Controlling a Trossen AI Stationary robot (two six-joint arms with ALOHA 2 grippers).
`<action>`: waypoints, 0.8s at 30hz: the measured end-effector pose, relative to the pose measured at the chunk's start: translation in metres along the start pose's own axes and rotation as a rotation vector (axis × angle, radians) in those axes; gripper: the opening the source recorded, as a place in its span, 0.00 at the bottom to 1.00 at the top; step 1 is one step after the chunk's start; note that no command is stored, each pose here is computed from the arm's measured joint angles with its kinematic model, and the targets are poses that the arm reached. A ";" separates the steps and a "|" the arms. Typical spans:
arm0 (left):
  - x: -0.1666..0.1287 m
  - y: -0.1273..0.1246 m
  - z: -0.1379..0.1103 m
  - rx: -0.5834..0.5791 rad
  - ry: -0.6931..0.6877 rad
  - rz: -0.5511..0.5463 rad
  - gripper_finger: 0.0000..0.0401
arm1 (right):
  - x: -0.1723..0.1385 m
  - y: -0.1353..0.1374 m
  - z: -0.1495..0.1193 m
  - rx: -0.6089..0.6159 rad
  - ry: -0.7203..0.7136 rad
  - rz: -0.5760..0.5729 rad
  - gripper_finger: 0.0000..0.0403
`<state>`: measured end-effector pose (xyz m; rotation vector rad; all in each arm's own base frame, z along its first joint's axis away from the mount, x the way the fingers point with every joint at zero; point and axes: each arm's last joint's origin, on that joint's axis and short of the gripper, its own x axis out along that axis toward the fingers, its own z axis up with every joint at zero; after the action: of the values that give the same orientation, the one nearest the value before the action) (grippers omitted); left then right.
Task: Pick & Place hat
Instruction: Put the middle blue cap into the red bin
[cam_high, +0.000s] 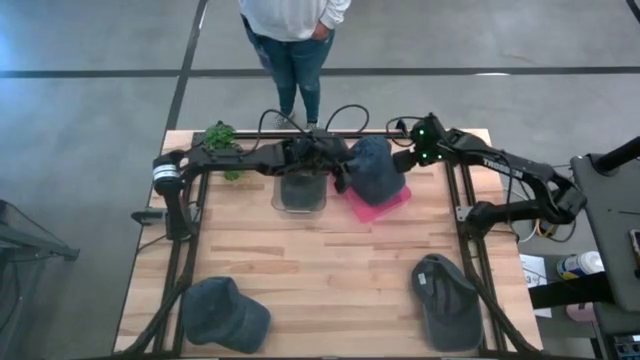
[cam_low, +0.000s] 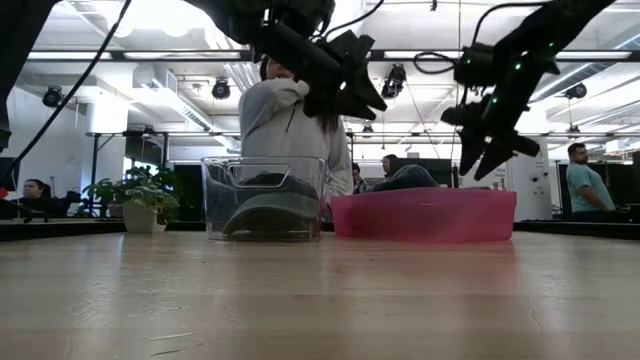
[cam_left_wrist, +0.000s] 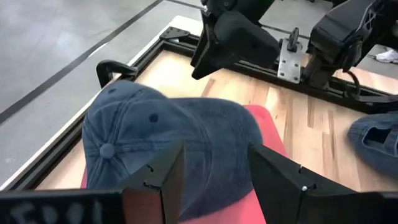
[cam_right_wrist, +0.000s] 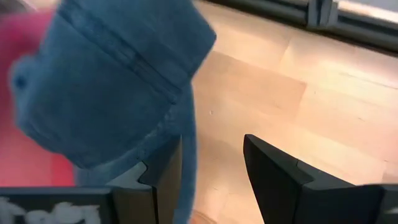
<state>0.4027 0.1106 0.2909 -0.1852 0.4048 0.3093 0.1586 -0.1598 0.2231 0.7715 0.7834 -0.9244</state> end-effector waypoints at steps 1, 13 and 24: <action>0.001 0.000 -0.003 0.000 0.007 0.001 0.42 | 0.004 0.000 0.000 -0.016 0.015 -0.007 0.42; 0.006 -0.010 -0.047 -0.136 0.136 -0.007 0.42 | 0.047 0.007 0.021 -0.112 -0.052 -0.020 0.42; 0.006 -0.023 -0.071 -0.111 0.226 -0.023 0.42 | 0.063 0.025 0.039 -0.220 -0.002 0.054 0.42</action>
<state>0.3898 0.0739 0.2270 -0.3350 0.6094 0.2897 0.2142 -0.2063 0.1952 0.5957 0.8428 -0.7759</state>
